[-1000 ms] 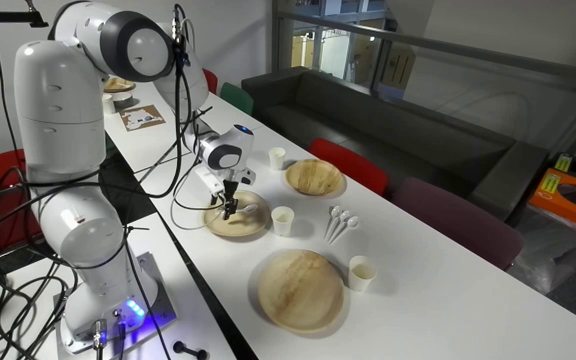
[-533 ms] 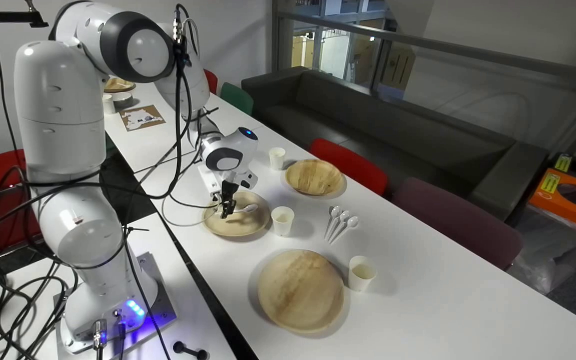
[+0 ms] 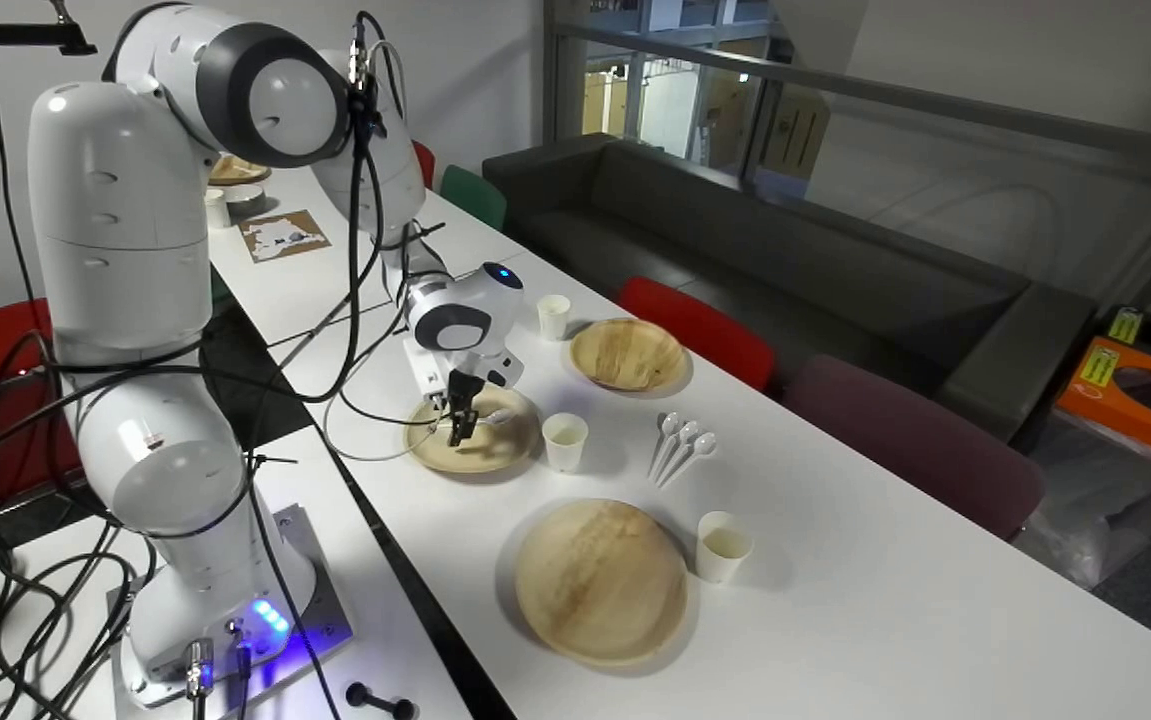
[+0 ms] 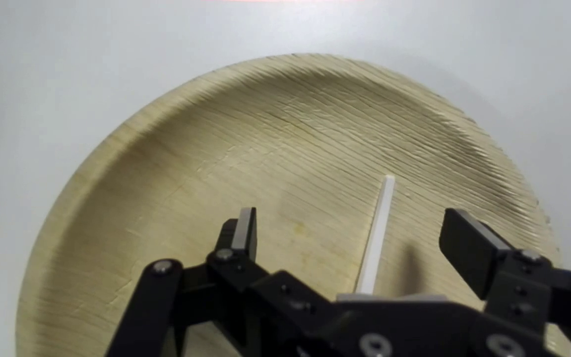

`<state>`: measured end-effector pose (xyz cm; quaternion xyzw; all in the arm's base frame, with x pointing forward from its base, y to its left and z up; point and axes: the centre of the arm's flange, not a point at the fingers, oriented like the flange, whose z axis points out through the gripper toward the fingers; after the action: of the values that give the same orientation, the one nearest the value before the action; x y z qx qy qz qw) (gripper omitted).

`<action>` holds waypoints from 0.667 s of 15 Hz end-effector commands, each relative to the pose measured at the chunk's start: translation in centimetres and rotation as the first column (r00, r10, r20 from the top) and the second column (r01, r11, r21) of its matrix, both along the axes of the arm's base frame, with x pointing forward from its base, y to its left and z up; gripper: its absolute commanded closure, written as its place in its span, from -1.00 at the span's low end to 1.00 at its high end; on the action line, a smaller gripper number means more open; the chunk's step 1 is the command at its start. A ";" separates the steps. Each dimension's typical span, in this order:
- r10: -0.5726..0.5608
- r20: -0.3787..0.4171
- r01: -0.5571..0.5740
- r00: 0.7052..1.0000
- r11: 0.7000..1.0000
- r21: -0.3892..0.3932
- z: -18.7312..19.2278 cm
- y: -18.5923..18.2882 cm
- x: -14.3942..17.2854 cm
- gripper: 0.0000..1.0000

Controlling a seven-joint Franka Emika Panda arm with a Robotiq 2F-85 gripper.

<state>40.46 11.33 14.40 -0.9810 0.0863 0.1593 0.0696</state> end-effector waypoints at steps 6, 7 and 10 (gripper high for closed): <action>-0.081 0.070 0.088 0.994 0.990 -0.107 0.7 -1.4 -1.6 -1.00; -0.082 0.075 0.091 0.994 0.988 -0.123 0.8 -1.4 -1.7 -1.00; -0.074 0.078 0.086 0.994 0.982 -0.167 0.8 -1.1 -1.8 -1.00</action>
<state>39.85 10.15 13.80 -0.9824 0.1311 0.1316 0.0186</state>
